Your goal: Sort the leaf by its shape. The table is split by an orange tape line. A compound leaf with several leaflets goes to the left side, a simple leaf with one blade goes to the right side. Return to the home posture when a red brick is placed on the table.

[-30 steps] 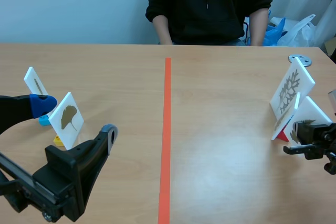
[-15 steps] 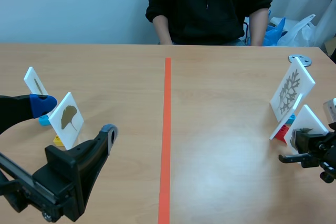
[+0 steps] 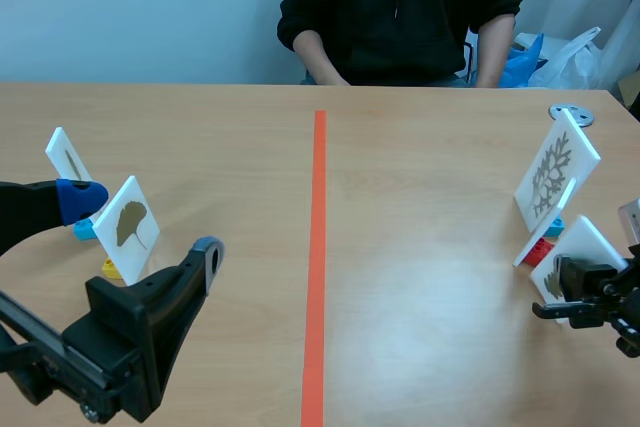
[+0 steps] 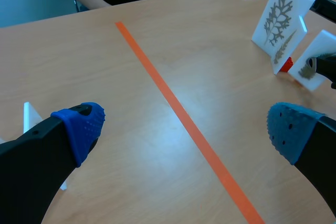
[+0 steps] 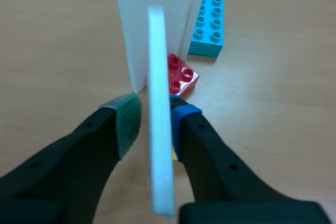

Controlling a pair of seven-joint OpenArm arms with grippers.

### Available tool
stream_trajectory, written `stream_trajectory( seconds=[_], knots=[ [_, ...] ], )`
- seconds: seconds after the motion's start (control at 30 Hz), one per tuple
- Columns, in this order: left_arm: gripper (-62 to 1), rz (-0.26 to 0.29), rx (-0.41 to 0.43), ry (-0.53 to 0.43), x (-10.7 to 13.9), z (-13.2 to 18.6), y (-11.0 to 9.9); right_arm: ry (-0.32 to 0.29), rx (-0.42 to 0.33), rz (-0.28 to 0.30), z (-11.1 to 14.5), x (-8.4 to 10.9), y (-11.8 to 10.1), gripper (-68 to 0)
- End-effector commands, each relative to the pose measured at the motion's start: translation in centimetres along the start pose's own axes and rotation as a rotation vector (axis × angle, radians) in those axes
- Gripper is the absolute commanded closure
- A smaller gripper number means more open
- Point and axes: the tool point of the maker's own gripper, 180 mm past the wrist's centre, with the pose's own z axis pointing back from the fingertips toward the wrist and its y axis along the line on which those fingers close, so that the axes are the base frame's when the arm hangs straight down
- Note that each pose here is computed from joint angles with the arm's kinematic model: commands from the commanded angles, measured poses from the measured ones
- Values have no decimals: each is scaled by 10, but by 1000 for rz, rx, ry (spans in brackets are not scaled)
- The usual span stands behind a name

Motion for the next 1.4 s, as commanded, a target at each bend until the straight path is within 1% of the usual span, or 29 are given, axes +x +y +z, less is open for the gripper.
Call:
stream_trajectory(
  seconds=[0.0,0.1,0.3,0.4,0.53,0.6,0.67,0.77,0.83,0.93,1.07,1.13,1.3,1.37],
  knots=[
    [-623,-1,1,-33,8,0,0,-43,-6,-1,-1,13,-3,-202],
    [-623,-1,1,-33,8,0,0,-50,-6,0,-1,14,-4,-265],
    [-623,-1,1,-33,8,0,0,-106,-5,0,0,25,-4,-477],
    [-623,-1,1,-33,8,0,0,-128,9,-6,5,33,-3,-548],
    [-623,-1,1,-33,8,0,0,-187,52,-6,21,57,-2,-594],
    [-623,-1,1,-33,8,0,0,-213,65,15,31,70,-3,-624],
    [-623,-1,1,-33,8,0,0,-243,77,28,43,85,-3,-672],
    [-623,-2,1,-33,8,0,0,-269,89,37,59,103,-2,-679],
    [-623,-2,1,-33,8,0,0,-277,119,47,70,114,3,-679],
    [-623,-2,1,-33,8,0,0,-285,178,52,84,130,16,-679],
    [-623,-2,1,-33,8,0,0,-294,239,63,102,147,35,-679],
    [-623,-2,1,-33,8,0,0,-290,272,76,109,153,46,-679],
    [-623,-2,1,-33,8,0,0,-272,341,108,122,158,71,-679],
    [-623,-2,1,-33,8,0,0,-271,361,107,126,160,78,-679]
  ],
)
